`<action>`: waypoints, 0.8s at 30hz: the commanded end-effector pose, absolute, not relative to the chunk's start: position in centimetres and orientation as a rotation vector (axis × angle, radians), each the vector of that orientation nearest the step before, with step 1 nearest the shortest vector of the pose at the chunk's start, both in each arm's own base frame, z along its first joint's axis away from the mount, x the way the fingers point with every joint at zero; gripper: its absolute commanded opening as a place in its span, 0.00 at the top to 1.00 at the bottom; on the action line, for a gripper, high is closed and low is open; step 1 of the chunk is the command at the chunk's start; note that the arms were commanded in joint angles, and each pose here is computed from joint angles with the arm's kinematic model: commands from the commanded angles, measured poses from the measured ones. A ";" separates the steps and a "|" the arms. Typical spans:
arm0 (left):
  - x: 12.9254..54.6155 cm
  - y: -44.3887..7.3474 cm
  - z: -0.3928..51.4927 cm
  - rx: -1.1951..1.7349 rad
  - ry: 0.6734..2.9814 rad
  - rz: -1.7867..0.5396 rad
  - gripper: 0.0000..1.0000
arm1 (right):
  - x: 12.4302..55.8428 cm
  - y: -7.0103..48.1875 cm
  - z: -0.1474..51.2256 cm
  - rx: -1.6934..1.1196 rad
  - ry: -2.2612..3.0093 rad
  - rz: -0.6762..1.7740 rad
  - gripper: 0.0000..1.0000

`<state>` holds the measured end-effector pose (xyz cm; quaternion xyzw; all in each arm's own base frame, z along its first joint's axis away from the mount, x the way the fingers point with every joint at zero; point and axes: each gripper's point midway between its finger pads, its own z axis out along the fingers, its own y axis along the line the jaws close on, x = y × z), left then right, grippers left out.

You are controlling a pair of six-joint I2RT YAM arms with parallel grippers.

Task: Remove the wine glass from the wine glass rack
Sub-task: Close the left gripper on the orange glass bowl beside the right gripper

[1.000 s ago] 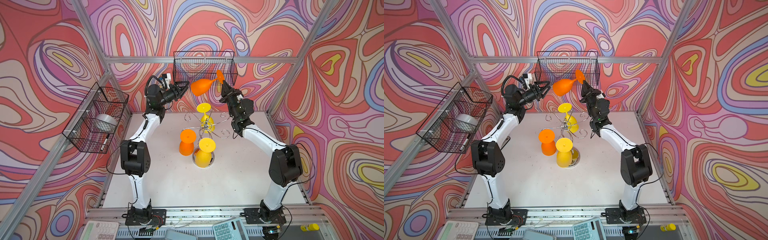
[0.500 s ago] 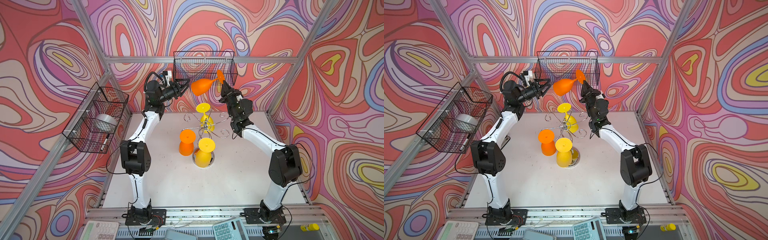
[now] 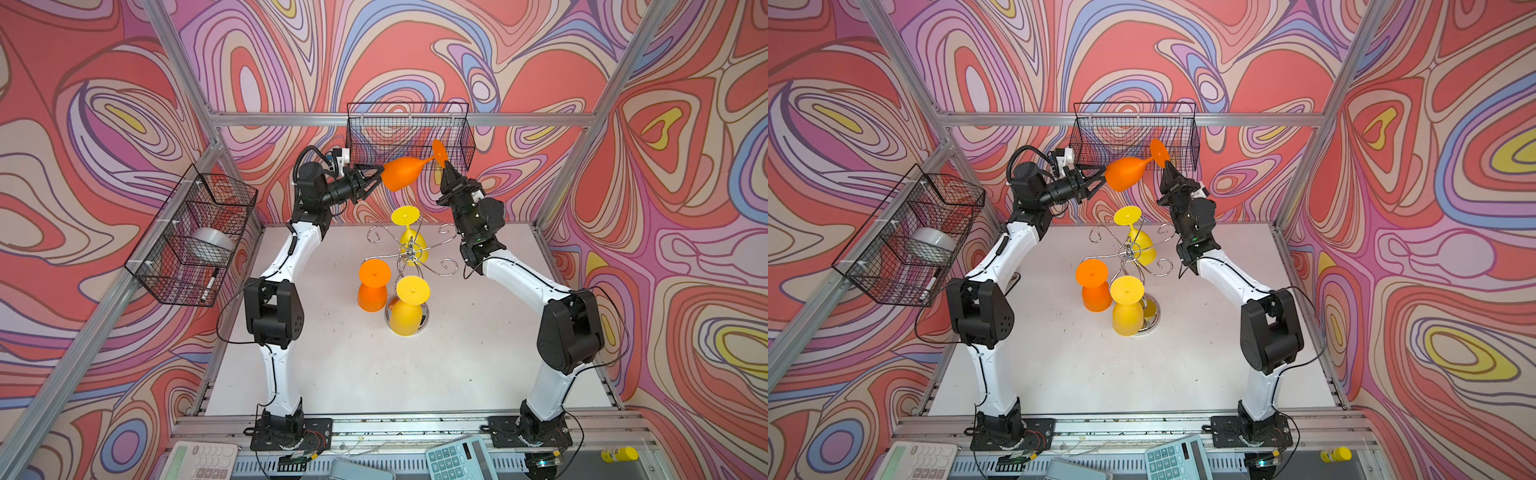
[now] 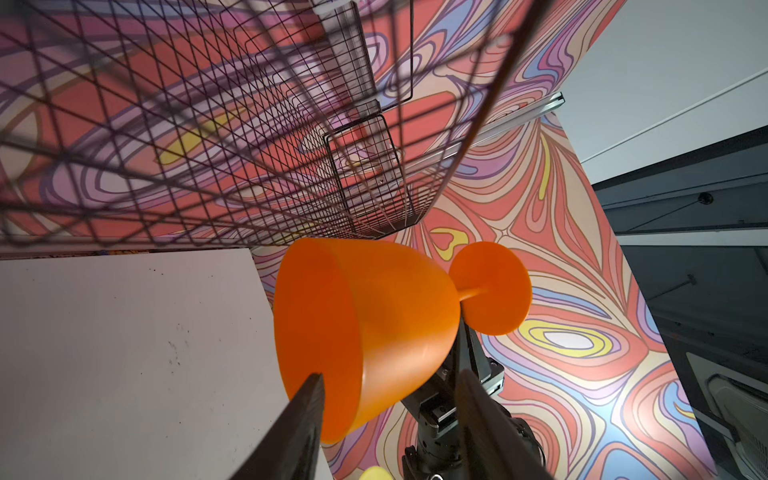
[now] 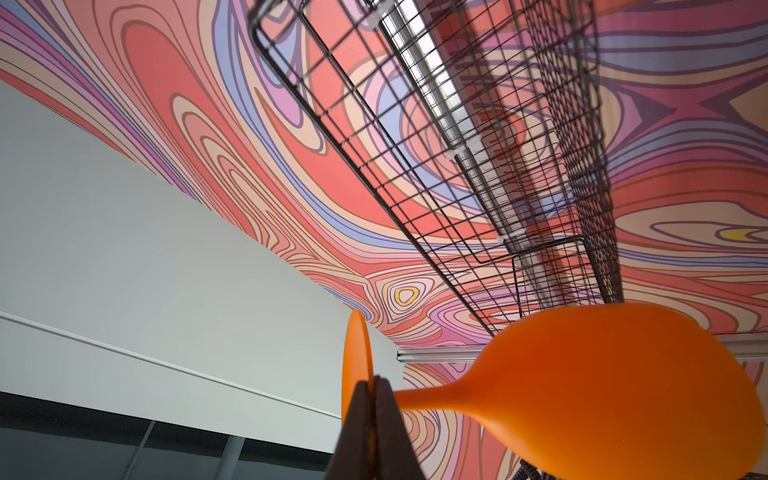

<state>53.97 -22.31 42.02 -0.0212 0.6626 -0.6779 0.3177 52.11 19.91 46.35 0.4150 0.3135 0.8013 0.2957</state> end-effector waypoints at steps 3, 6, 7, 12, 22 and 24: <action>54.5 -22.5 42.0 -0.036 1.722 -1.835 0.48 | 52.3 20.8 46.2 1.145 0.810 2.190 1.00; 54.3 -22.9 42.1 -0.018 1.711 -1.860 0.50 | 52.2 20.7 46.0 1.150 0.810 2.187 1.00; 54.3 -23.1 42.1 -0.014 1.707 -1.870 0.51 | 52.3 20.6 45.9 1.152 0.811 2.184 1.00; 54.4 -23.5 42.4 0.006 1.679 -1.913 0.57 | 52.4 20.7 45.7 1.156 0.808 2.187 1.00; 54.1 -23.6 43.8 0.036 1.621 -1.952 0.75 | 52.5 20.8 45.2 1.170 0.805 2.197 1.00; 54.1 -23.6 43.9 0.035 1.618 -1.953 0.79 | 52.6 20.8 45.1 1.172 0.804 2.198 1.00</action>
